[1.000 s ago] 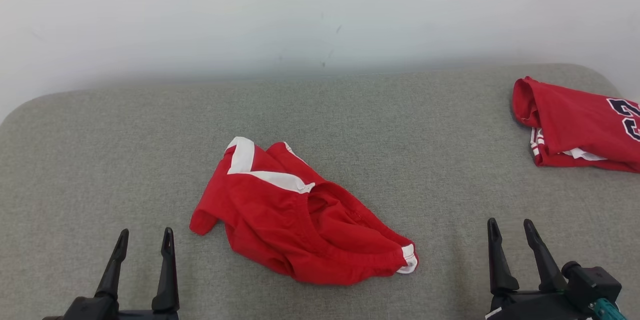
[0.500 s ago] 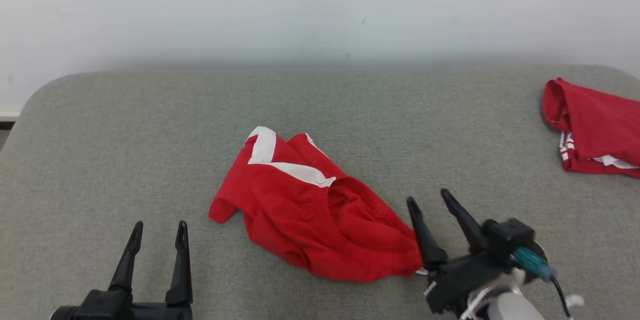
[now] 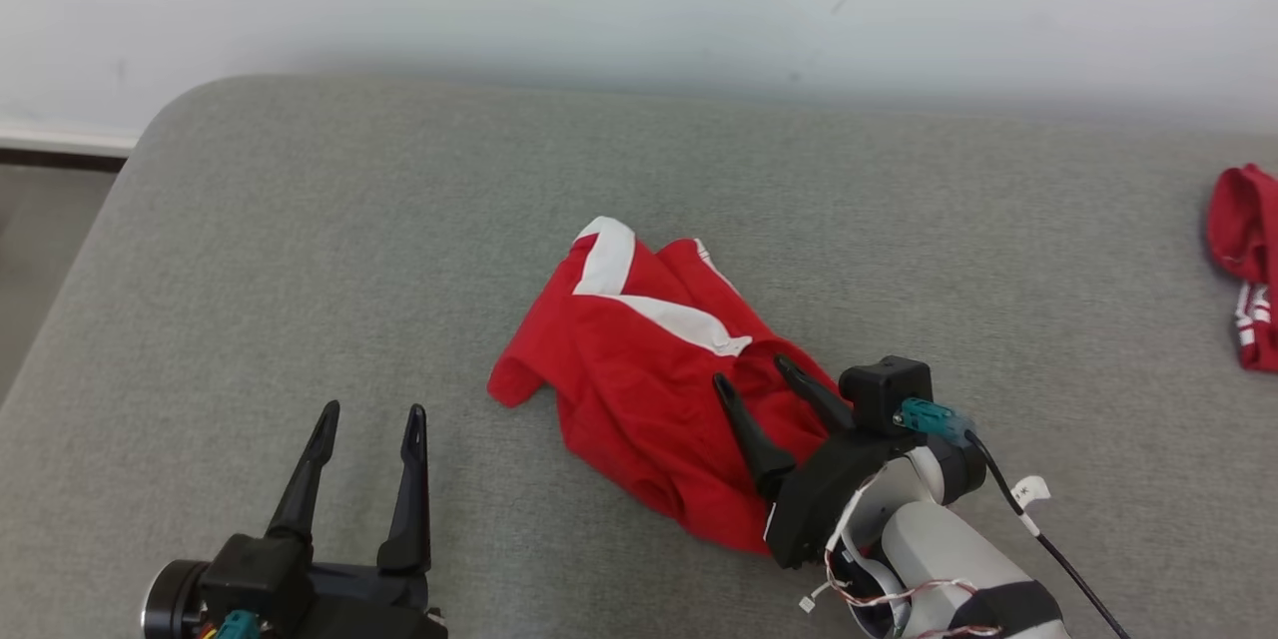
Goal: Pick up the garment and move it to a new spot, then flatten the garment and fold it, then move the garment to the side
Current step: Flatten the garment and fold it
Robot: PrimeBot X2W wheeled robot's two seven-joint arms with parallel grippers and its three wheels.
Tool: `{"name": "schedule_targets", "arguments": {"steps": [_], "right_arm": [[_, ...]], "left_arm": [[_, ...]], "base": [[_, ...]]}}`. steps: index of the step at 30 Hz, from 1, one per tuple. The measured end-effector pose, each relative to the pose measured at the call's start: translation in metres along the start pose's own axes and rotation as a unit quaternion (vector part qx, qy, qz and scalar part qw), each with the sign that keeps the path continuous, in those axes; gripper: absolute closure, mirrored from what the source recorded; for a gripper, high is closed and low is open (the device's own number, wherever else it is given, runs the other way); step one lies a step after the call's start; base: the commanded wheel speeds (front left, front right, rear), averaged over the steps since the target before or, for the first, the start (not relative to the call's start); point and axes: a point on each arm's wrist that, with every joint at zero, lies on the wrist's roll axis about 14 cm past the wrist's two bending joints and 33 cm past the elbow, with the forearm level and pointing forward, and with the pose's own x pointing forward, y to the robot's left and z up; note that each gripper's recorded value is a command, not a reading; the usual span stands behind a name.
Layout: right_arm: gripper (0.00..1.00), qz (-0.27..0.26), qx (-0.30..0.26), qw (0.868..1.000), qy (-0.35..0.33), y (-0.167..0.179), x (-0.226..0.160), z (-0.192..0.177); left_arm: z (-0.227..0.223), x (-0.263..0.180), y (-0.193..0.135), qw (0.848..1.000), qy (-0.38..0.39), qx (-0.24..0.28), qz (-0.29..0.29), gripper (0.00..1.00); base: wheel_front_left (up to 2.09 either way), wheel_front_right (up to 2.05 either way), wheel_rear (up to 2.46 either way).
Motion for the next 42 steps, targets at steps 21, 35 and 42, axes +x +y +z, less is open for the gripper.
{"name": "schedule_targets", "arguments": {"steps": [21,35,42], "right_arm": [[1.00,0.014,0.012,1.000,0.017,0.002,0.044,-0.004],[1.00,0.020,-0.069,0.993,-0.098,-0.013,-0.020,0.054],[1.00,-0.012,-0.068,0.993,-0.091,-0.031,-0.079,0.027]], "left_arm": [[-0.009,-0.004,0.019,0.999,0.016,0.001,0.030,0.00],[-0.008,0.001,-0.009,1.000,0.010,-0.010,-0.013,0.00],[-0.009,0.003,-0.025,0.999,0.010,-0.016,-0.036,0.00]], "base": [[0.00,0.00,0.00],[0.00,0.00,0.00],[0.00,0.00,0.00]]}}
